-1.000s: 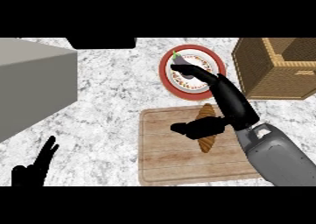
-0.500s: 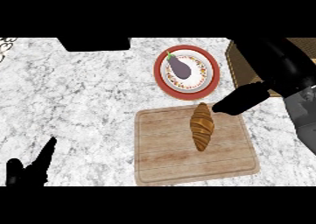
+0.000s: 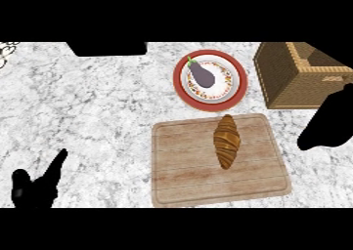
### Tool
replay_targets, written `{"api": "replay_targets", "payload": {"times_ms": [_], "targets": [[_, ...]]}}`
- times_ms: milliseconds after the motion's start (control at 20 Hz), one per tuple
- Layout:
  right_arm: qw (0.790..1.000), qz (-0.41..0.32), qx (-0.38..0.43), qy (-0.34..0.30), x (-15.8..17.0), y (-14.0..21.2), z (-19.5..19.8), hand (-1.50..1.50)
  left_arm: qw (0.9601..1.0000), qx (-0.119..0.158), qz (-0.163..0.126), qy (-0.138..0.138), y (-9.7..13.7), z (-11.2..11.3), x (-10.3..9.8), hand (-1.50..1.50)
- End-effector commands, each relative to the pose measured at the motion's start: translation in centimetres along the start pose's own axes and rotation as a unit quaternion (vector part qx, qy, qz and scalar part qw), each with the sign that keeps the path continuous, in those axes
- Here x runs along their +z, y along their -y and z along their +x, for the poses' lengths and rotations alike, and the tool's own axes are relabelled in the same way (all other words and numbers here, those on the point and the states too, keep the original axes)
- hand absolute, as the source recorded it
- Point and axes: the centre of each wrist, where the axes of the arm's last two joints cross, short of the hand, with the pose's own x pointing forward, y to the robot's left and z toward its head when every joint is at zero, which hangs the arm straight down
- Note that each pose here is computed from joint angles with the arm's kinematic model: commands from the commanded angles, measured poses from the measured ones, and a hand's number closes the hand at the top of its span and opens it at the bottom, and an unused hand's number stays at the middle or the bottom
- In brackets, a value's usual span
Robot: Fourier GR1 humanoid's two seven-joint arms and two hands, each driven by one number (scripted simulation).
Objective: Pick the croissant from the cutting board and place it in the basket
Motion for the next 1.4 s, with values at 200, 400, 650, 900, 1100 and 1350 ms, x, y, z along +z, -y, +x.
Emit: {"api": "replay_targets", "payload": {"times_ms": [200, 400, 650, 900, 1100, 1350], "targets": [[0.997, 0.063, 0.028, -0.038, 2.6, 1.7, -0.7, -1.50, 0.9993, 0.008, -0.018, -0.033, 1.4, -1.3, -2.0, 0.00], [0.998, 0.059, 0.008, -0.035, 1.8, -0.1, -1.1, -1.50, 0.9995, 0.009, -0.020, -0.024, 0.8, -0.5, -2.3, 0.00], [0.998, 0.051, -0.013, -0.031, 0.6, -3.0, -0.4, -1.50, 0.9996, -0.002, -0.020, -0.022, 1.4, -0.5, -2.2, 0.00], [0.998, 0.046, -0.020, -0.023, -0.8, -7.0, -0.6, -1.50, 0.9993, 0.001, -0.025, -0.027, 0.6, -1.4, -2.4, 0.00], [0.999, 0.047, -0.008, -0.026, -2.3, -9.0, -1.1, -1.50, 0.9990, 0.006, -0.037, -0.026, 1.4, 1.1, -4.1, 0.00], [0.996, 0.068, 0.012, -0.056, -3.7, -11.5, -1.5, -1.50, 0.9992, 0.006, -0.033, -0.020, 2.0, -1.1, -2.9, 0.00]]}}
